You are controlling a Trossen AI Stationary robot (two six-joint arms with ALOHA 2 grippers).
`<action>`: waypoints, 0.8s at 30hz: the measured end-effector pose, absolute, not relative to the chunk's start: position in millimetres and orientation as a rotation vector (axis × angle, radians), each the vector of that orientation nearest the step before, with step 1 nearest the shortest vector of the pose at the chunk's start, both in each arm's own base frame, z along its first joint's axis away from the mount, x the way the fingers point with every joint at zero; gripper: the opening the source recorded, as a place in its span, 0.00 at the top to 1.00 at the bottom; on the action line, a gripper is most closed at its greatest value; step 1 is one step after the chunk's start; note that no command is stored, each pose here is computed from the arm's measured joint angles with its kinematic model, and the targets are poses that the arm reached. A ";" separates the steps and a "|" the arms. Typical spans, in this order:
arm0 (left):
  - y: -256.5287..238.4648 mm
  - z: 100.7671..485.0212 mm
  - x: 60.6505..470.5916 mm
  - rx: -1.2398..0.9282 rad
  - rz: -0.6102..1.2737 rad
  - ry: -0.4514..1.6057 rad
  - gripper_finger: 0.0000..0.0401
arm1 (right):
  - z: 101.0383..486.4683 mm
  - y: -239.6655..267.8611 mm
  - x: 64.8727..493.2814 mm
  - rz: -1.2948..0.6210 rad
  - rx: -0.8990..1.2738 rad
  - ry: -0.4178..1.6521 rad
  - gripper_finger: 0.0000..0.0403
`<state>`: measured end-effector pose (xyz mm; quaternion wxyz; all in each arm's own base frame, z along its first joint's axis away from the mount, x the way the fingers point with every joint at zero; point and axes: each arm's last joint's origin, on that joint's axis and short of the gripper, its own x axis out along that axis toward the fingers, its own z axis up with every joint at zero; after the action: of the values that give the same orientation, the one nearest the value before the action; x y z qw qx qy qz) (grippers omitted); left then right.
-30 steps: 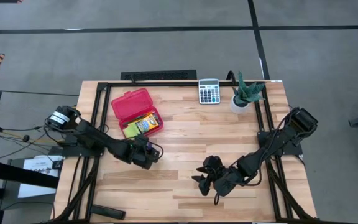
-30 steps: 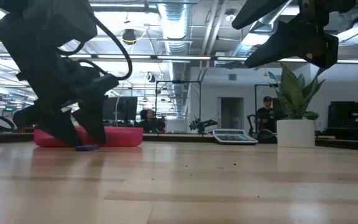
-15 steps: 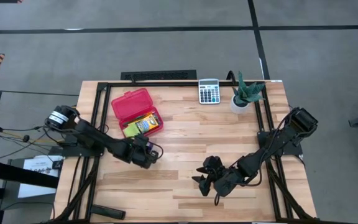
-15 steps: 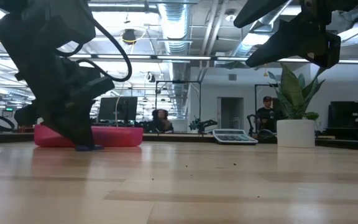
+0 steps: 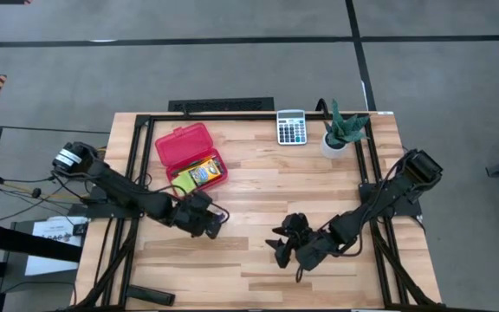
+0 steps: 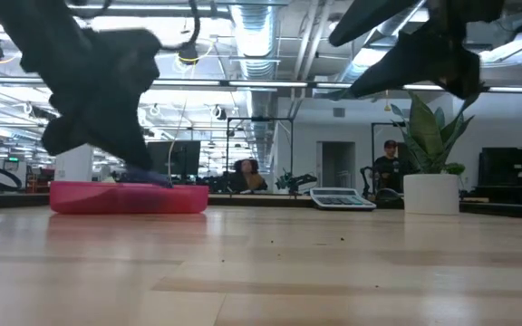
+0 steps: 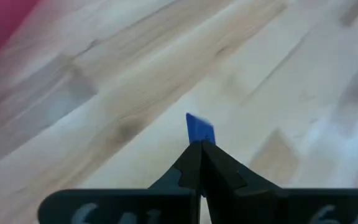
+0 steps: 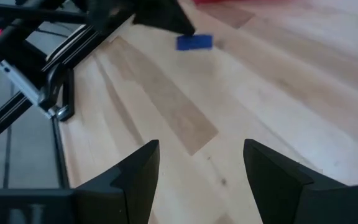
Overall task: Pack school essentials
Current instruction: Put the purple eraser into the red supply box
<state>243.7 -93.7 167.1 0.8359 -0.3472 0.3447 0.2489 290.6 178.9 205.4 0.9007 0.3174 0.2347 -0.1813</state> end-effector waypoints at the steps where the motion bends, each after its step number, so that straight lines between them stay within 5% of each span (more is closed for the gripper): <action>1: -95.1 170.1 244.1 -0.746 0.512 0.709 1.00 | 205.5 177.0 291.8 -0.377 0.649 0.484 0.41; 16: -91.1 211.1 222.7 -0.639 0.394 0.630 0.99 | 208.2 164.8 301.8 -0.374 0.578 0.464 0.41; 24: -109.7 209.7 215.3 -0.470 0.175 0.742 0.76 | 222.7 148.1 322.3 -0.250 0.237 0.382 0.39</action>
<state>215.3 -109.7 209.7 0.9013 -0.2275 0.3588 0.0845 322.3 148.1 222.7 0.9671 0.1170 0.1890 -0.1236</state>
